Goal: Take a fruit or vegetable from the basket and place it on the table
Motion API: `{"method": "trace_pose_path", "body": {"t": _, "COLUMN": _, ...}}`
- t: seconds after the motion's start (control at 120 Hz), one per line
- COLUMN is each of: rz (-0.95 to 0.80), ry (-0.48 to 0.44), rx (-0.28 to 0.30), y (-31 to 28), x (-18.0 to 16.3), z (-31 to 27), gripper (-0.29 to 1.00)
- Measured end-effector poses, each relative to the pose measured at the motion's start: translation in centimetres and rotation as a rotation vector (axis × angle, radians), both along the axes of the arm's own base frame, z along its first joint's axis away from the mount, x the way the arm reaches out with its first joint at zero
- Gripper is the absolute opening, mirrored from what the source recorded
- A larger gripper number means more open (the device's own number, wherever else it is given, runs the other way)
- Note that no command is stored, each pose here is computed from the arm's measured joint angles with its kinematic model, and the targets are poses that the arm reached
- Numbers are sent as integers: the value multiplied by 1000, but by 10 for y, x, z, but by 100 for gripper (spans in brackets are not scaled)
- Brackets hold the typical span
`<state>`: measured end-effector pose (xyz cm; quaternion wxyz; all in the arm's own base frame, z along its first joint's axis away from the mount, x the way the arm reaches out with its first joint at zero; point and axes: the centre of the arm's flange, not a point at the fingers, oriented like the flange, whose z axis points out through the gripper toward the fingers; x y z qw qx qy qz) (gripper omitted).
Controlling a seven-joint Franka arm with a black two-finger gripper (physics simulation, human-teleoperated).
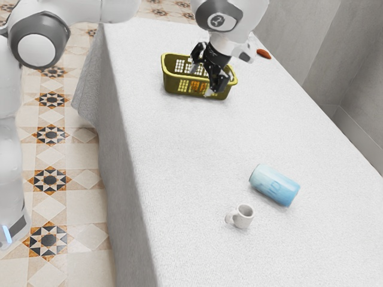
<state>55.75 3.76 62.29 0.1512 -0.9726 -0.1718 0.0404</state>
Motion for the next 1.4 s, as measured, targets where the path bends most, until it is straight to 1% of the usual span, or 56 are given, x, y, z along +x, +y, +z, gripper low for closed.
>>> {"method": "trace_pose_path", "body": {"t": 0.067, "rz": -193, "ry": -11, "rx": 30, "y": -87, "x": -22, "z": -10, "gripper": 70}}
{"method": "trace_pose_path", "body": {"t": 0.117, "rz": -336, "ry": -63, "rx": 48, "y": -151, "x": -26, "z": -7, "gripper": 70}}
{"method": "trace_pose_path", "body": {"t": 0.15, "rz": -419, "ry": -134, "rx": 50, "y": -191, "x": -18, "z": 9, "gripper": 70}}
{"method": "trace_pose_path", "body": {"t": 0.175, "rz": -464, "ry": -212, "rx": 36, "y": -222, "x": -8, "z": 35, "gripper": 70}}
{"method": "trace_pose_path", "body": {"t": 0.192, "rz": -469, "ry": -262, "rx": 25, "y": -230, "x": 2, "z": 54, "gripper": 70}}
{"method": "trace_pose_path", "body": {"t": 0.208, "rz": -430, "ry": -309, "rx": 21, "y": -216, "x": 18, "z": 72, "gripper": 69}}
{"method": "trace_pose_path", "body": {"t": 0.217, "rz": -392, "ry": -330, "rx": 24, "y": -197, "x": 29, "z": 81, "gripper": 69}}
{"method": "trace_pose_path", "body": {"t": 0.233, "rz": -286, "ry": -368, "rx": 43, "y": -142, "x": 52, "z": 95, "gripper": 69}}
{"method": "trace_pose_path", "body": {"t": 0.25, "rz": -169, "ry": -392, "rx": 69, "y": -79, "x": 68, "z": 103, "gripper": 69}}
{"method": "trace_pose_path", "body": {"t": 0.275, "rz": -21, "ry": -408, "rx": 103, "y": -7, "x": 76, "z": 109, "gripper": 69}}
{"method": "trace_pose_path", "body": {"t": 0.3, "rz": 95, "ry": -412, "rx": 121, "y": 38, "x": 75, "z": 111, "gripper": 70}}
{"method": "trace_pose_path", "body": {"t": 0.35, "rz": 281, "ry": -402, "rx": 117, "y": 90, "x": 70, "z": 105, "gripper": 70}}
{"method": "trace_pose_path", "body": {"t": 0.442, "rz": 581, "ry": -346, "rx": 62, "y": 167, "x": 68, "z": 62, "gripper": 70}}
{"method": "trace_pose_path", "body": {"t": 0.55, "rz": 866, "ry": -320, "rx": 4, "y": 235, "x": 68, "z": 9, "gripper": 70}}
{"method": "trace_pose_path", "body": {"t": 0.608, "rz": 974, "ry": -329, "rx": -13, "y": 250, "x": 71, "z": -6, "gripper": 70}}
{"method": "trace_pose_path", "body": {"t": 0.717, "rz": 1122, "ry": -362, "rx": -26, "y": 254, "x": 79, "z": -19, "gripper": 70}}
{"method": "trace_pose_path", "body": {"t": 0.767, "rz": 1181, "ry": -372, "rx": -21, "y": 257, "x": 82, "z": -26, "gripper": 70}}
{"method": "trace_pose_path", "body": {"t": 0.883, "rz": 1274, "ry": -406, "rx": 12, "y": 261, "x": 84, "z": -29, "gripper": 70}}
{"method": "trace_pose_path", "body": {"t": 1.083, "rz": 1334, "ry": -425, "rx": 35, "y": 250, "x": 91, "z": -34, "gripper": 70}}
{"method": "trace_pose_path", "body": {"t": 1.192, "rz": 1351, "ry": -433, "rx": 66, "y": 254, "x": 87, "z": -31, "gripper": 70}}
{"method": "trace_pose_path", "body": {"t": 1.308, "rz": 1338, "ry": -429, "rx": 101, "y": 257, "x": 84, "z": -32, "gripper": 70}}
{"method": "trace_pose_path", "body": {"t": 1.4, "rz": 1315, "ry": -420, "rx": 116, "y": 260, "x": 83, "z": -33, "gripper": 70}}
